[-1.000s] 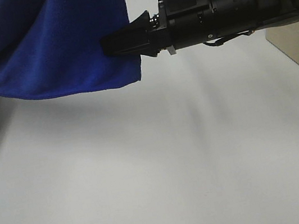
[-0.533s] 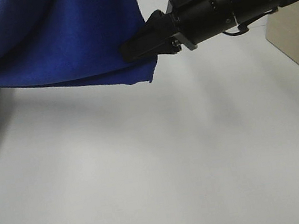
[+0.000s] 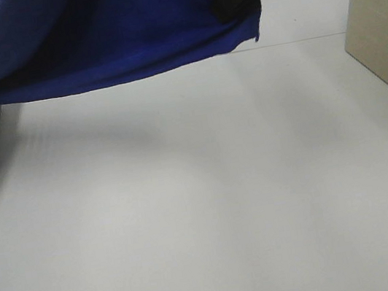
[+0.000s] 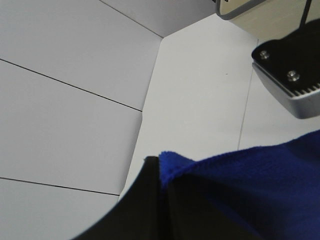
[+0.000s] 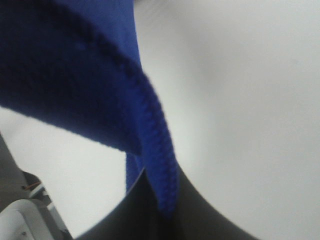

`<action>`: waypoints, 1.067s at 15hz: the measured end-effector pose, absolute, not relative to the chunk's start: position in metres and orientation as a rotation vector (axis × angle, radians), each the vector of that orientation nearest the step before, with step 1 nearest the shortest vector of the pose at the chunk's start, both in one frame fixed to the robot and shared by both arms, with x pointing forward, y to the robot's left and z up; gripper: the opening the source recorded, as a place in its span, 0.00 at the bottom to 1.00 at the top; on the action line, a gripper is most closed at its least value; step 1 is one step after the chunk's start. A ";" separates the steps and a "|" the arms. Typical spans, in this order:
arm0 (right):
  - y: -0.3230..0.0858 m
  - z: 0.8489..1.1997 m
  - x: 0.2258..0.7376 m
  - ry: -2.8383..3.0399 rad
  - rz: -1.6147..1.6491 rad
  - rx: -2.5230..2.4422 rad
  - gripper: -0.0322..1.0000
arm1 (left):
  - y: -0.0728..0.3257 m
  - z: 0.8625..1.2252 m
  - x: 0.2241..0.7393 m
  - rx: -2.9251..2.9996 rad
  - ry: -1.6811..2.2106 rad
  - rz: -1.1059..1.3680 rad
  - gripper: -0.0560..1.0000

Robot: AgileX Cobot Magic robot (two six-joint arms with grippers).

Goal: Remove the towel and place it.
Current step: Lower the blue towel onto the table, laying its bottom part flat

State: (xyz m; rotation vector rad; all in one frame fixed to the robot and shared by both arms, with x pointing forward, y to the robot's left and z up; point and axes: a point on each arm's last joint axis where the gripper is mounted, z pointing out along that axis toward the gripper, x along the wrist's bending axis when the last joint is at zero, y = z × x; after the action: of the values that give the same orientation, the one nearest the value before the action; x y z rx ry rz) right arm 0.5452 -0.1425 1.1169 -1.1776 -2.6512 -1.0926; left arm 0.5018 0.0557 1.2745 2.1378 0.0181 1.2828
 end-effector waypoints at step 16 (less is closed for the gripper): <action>-0.157 1.266 0.625 -3.126 -1.884 -1.493 0.05 | 0.098 1.272 0.619 1.470 0.236 1.538 0.05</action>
State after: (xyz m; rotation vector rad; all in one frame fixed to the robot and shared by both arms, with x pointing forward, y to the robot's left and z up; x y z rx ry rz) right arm 0.6250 -0.1575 1.2664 -1.4934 -3.1265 -1.8838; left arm 0.6187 0.0978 1.2717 1.4699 0.2355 1.5377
